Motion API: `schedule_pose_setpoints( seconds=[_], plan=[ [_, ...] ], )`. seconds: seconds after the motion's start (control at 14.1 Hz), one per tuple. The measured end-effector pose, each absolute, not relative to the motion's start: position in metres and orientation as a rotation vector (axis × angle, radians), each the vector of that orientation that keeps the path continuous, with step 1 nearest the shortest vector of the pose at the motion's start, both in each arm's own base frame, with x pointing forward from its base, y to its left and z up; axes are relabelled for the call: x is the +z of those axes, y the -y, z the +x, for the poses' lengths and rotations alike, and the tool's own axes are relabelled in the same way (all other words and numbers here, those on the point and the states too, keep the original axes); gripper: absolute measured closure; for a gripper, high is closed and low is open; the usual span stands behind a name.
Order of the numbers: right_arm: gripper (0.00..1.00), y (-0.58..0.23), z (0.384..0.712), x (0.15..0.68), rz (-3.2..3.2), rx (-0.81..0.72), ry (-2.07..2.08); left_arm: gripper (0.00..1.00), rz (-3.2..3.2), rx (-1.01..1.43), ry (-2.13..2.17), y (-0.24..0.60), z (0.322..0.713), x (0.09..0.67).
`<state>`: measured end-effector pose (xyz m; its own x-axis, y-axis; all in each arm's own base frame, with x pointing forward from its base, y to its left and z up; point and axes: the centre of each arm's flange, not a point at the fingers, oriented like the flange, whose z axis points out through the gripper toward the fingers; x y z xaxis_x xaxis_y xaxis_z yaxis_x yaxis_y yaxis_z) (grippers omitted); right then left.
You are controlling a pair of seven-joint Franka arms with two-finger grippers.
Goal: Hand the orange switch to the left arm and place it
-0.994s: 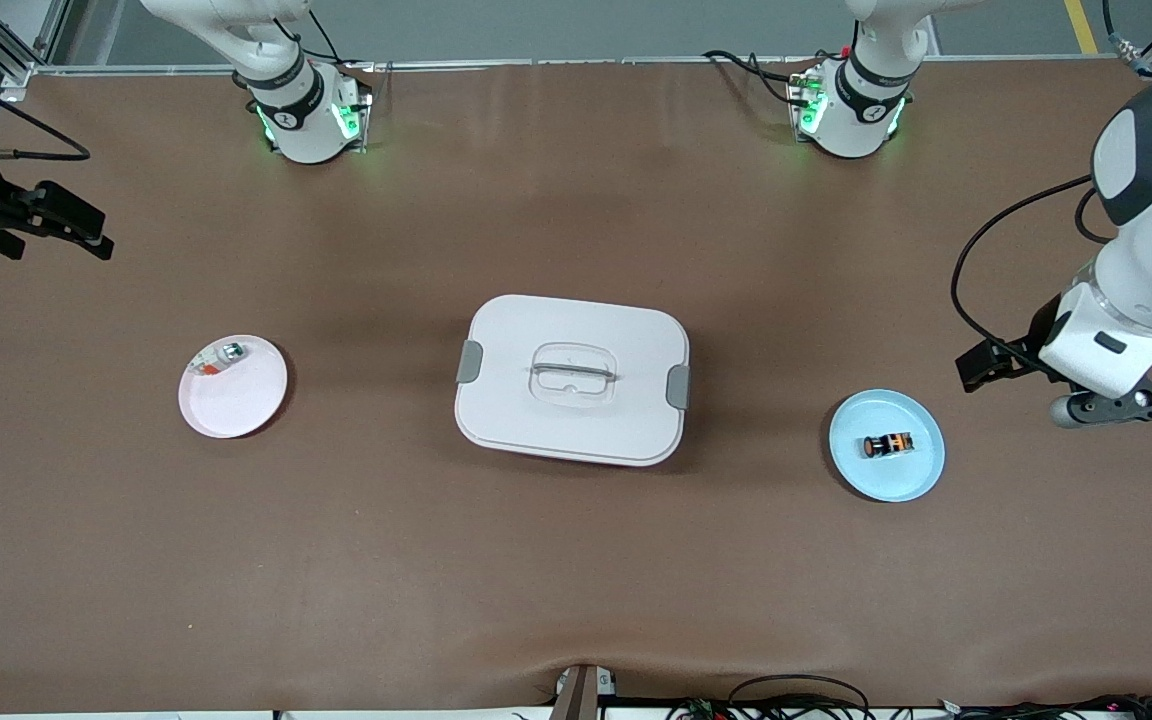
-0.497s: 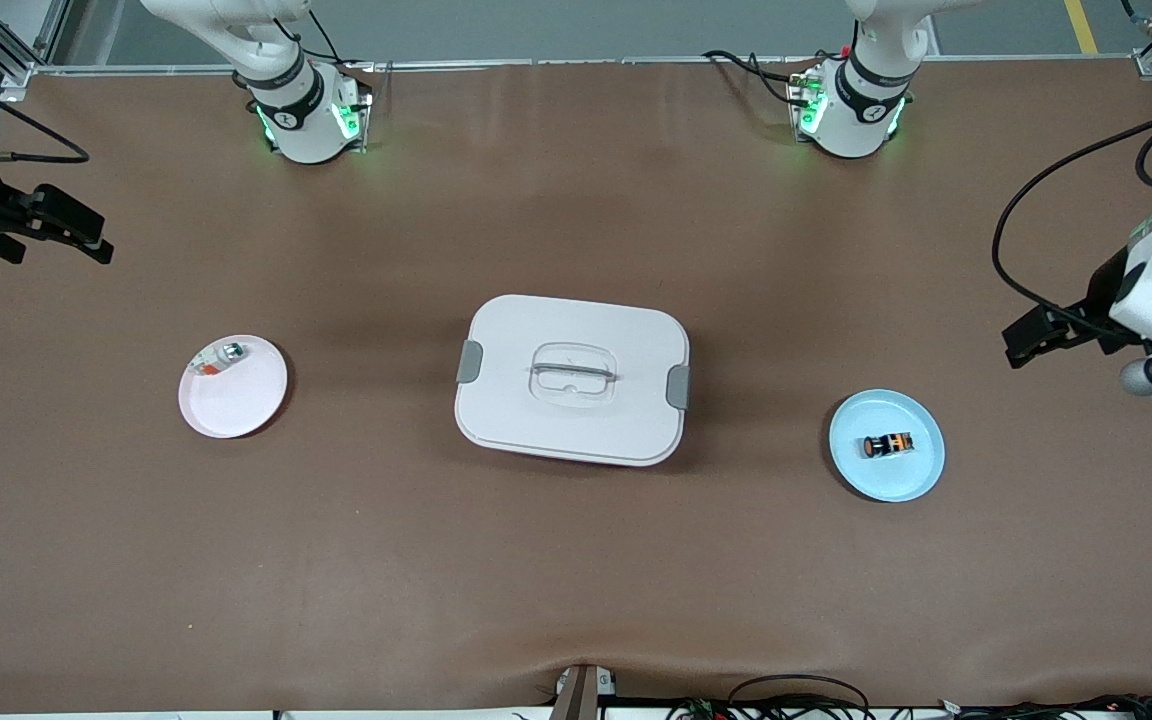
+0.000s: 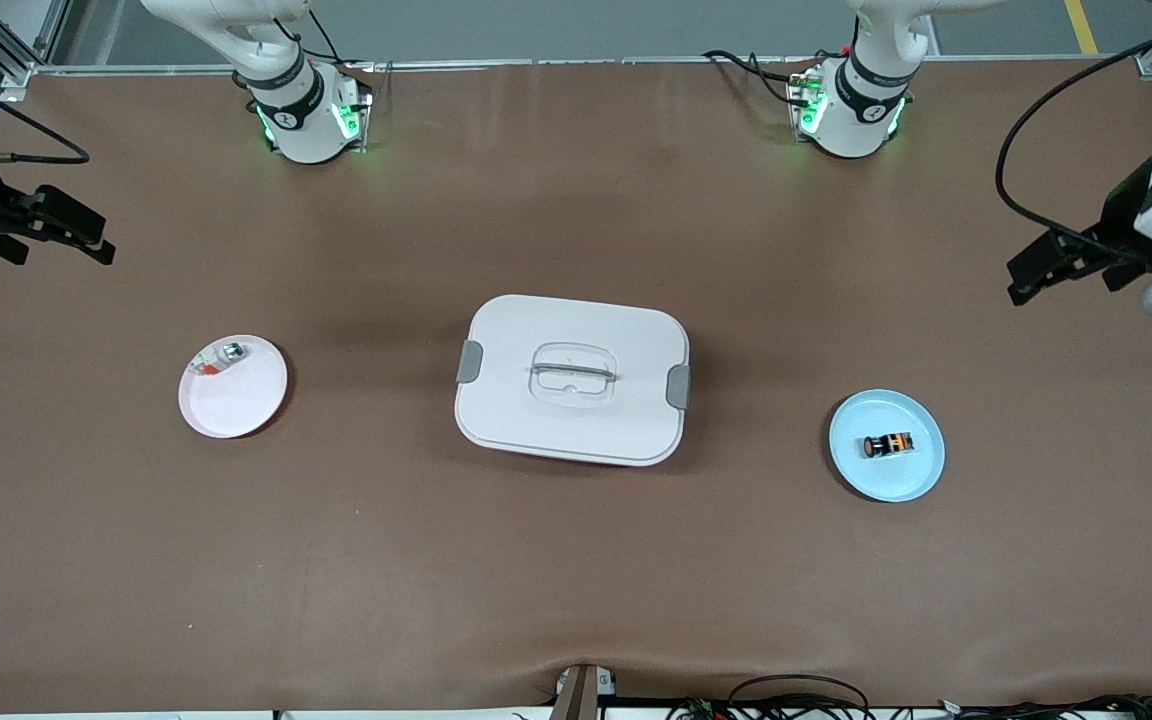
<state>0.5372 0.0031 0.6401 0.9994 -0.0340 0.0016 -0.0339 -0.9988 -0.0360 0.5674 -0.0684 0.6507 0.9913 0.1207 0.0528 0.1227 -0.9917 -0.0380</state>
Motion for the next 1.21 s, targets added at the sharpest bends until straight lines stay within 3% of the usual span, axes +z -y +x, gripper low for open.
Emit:
schedule_pose_setpoints(
  seconds=[1.21],
  plan=[
    [0.00, 0.010, 0.537, 0.637, -3.104, 0.000, -0.091, 0.00, -3.121, -0.002, 0.122, 0.053, 0.517, 0.656]
  ],
)
